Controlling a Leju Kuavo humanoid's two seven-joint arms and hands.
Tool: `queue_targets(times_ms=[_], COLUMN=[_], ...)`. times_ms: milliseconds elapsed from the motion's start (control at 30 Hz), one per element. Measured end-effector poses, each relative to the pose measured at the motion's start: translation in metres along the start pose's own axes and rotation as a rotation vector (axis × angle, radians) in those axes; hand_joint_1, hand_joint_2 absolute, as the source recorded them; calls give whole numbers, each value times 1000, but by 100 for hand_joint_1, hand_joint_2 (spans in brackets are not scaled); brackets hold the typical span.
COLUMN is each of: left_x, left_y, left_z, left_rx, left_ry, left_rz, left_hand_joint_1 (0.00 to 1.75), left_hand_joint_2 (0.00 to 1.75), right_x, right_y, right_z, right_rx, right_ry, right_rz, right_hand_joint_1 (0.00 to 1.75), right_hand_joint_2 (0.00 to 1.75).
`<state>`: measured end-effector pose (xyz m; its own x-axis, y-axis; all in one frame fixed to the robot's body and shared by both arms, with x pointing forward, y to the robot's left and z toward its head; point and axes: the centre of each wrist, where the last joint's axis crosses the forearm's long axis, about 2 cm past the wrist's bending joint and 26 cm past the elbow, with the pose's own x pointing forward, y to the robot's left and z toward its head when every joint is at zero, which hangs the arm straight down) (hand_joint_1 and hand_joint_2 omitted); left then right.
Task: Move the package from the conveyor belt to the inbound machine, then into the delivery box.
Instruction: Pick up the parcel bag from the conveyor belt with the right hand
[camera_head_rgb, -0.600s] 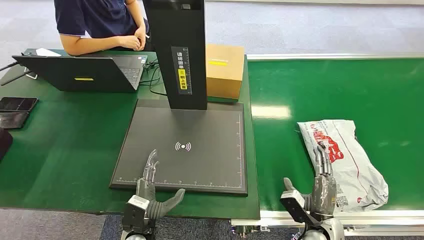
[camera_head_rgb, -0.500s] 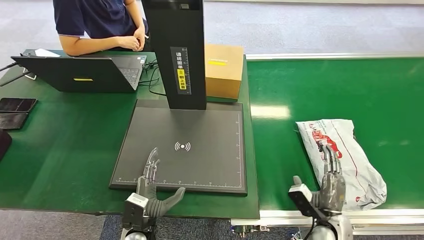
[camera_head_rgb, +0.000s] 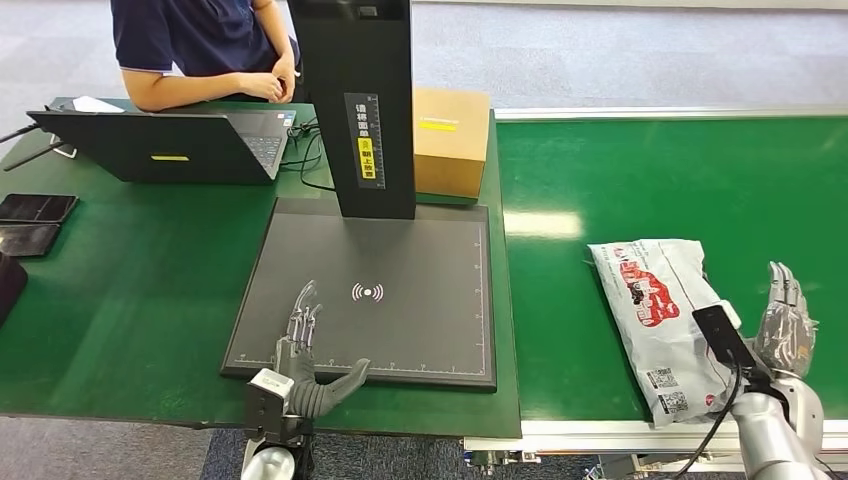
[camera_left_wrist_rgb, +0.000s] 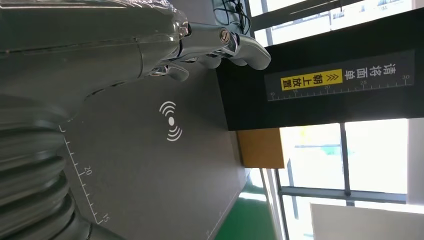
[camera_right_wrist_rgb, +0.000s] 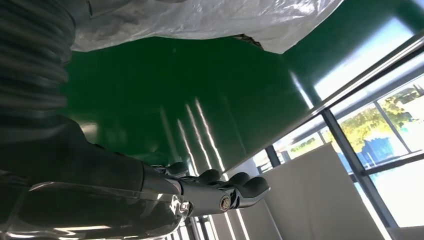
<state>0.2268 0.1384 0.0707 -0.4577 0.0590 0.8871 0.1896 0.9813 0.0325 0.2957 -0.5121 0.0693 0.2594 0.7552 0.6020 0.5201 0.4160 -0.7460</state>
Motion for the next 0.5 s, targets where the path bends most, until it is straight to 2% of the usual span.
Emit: queue_targets(times_ms=[233,500], left_x=[0,0], left_y=[0,-1], left_z=[-1,-5], left_rx=[4,-7], left_ry=[0,-8], left_rz=[5,5], left_hand_joint_1=[0,0], left_hand_joint_2=[175,175], right_x=[-5,-6], right_y=[-4,20], right_z=[-12,8], right_rx=[82,405], right_ry=[127,219], right_rz=[60,14], right_hand_joint_1=[0,0], right_hand_joint_2=[175,175])
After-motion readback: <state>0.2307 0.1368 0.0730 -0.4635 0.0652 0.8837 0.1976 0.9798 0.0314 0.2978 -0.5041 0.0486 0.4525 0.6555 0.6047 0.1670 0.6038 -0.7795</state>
